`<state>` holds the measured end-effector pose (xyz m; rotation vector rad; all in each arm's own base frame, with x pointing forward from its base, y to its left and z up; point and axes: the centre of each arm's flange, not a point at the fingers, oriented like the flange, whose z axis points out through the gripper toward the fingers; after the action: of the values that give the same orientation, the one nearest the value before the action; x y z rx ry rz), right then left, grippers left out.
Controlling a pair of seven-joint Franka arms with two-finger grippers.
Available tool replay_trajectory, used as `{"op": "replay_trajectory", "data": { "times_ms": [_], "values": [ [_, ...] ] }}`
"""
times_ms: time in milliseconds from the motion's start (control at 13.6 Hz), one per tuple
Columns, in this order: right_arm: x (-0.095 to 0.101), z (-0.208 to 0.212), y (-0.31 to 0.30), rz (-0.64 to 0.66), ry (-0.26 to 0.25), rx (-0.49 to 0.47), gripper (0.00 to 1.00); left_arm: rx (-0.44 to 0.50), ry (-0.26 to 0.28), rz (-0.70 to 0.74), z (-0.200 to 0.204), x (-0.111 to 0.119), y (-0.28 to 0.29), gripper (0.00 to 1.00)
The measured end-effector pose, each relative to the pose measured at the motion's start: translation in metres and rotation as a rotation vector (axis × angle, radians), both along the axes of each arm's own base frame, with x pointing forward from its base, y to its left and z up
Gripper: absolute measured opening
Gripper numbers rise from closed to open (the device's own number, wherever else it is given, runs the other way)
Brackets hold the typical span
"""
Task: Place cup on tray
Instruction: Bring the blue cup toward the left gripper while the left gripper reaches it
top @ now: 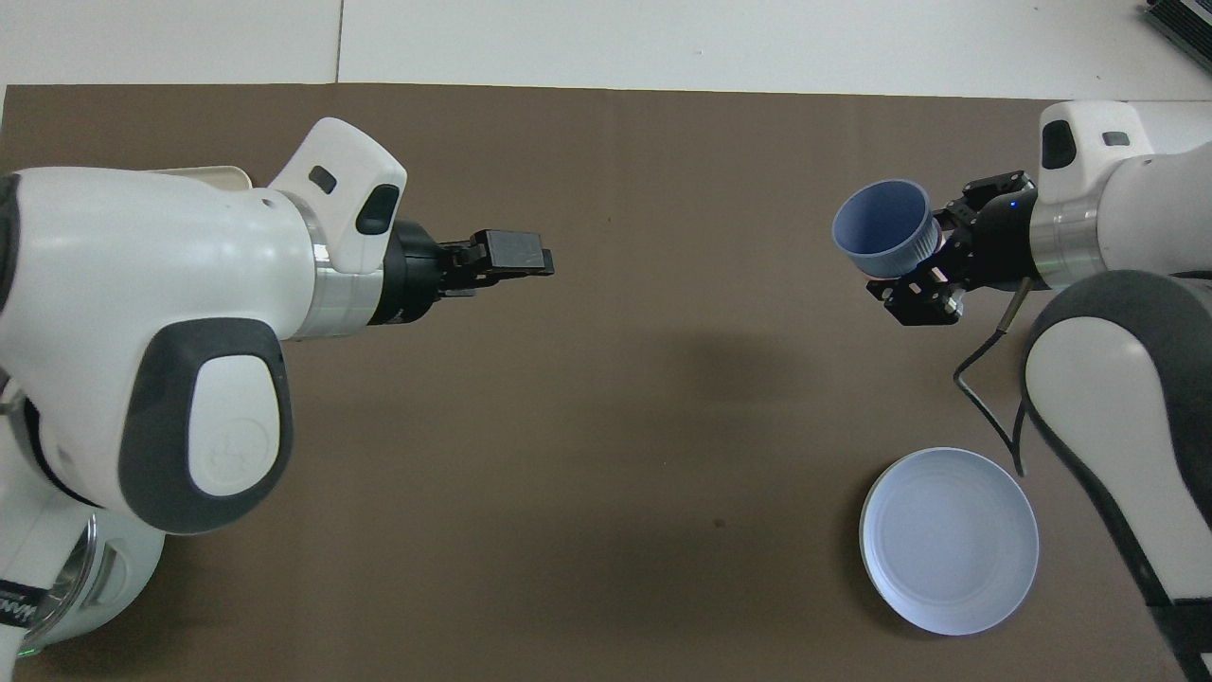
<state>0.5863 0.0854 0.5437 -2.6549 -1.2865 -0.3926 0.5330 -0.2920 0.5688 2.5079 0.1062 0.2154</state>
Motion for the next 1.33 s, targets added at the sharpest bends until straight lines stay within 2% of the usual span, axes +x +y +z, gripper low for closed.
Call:
{"op": "replay_trajectory", "data": {
  "times_ms": [295, 368, 442, 516, 589, 663, 737, 811, 958, 1032, 1105, 1179, 1253, 1326],
  "values": [
    [-0.017, 0.001, 0.069, 0.036, 0.024, -0.118, 0.87, -0.155, -0.060, 0.142, -0.030, -0.011, -0.086, 0.91],
    [-0.022, 0.001, 0.083, 0.056, 0.026, -0.147, 0.87, -0.170, -0.060, 0.155, -0.036, -0.018, -0.104, 0.83],
    [-0.027, 0.002, 0.094, 0.074, 0.025, -0.178, 0.87, -0.174, -0.053, 0.152, -0.042, -0.025, -0.117, 0.77],
    [-0.031, 0.003, 0.103, 0.089, 0.024, -0.208, 0.87, -0.176, -0.045, 0.148, -0.045, -0.030, -0.125, 0.76],
    [-0.036, 0.004, 0.111, 0.098, 0.023, -0.231, 0.87, -0.176, -0.041, 0.146, -0.046, -0.032, -0.128, 0.69],
    [-0.039, 0.005, 0.116, 0.106, 0.022, -0.241, 0.87, -0.178, -0.039, 0.147, -0.046, -0.033, -0.129, 0.69],
    [-0.040, 0.006, 0.117, 0.110, 0.022, -0.244, 0.87, -0.180, -0.038, 0.146, -0.045, -0.034, -0.131, 0.63],
    [-0.040, 0.006, 0.117, 0.110, 0.022, -0.246, 0.87, -0.184, -0.039, 0.143, -0.044, -0.037, -0.135, 0.62],
    [-0.040, 0.006, 0.116, 0.110, 0.019, -0.254, 0.87, -0.190, -0.039, 0.136, -0.045, -0.046, -0.145, 0.45],
    [-0.040, 0.007, 0.116, 0.112, 0.017, -0.258, 0.87, -0.191, -0.033, 0.135, -0.046, -0.049, -0.150, 0.44],
    [-0.040, 0.007, 0.117, 0.114, 0.017, -0.259, 0.87, -0.193, -0.028, 0.132, -0.047, -0.053, -0.154, 0.38],
    [-0.040, 0.007, 0.117, 0.115, 0.016, -0.259, 0.87, -0.194, -0.025, 0.131, -0.048, -0.055, -0.157, 0.37],
    [-0.041, 0.007, 0.117, 0.115, 0.016, -0.259, 0.87, -0.194, -0.024, 0.129, -0.048, -0.056, -0.159, 0.32],
    [-0.041, 0.007, 0.117, 0.115, 0.016, -0.259, 0.87, -0.194, -0.024, 0.127, -0.048, -0.057, -0.160, 0.32]
  ]
}}
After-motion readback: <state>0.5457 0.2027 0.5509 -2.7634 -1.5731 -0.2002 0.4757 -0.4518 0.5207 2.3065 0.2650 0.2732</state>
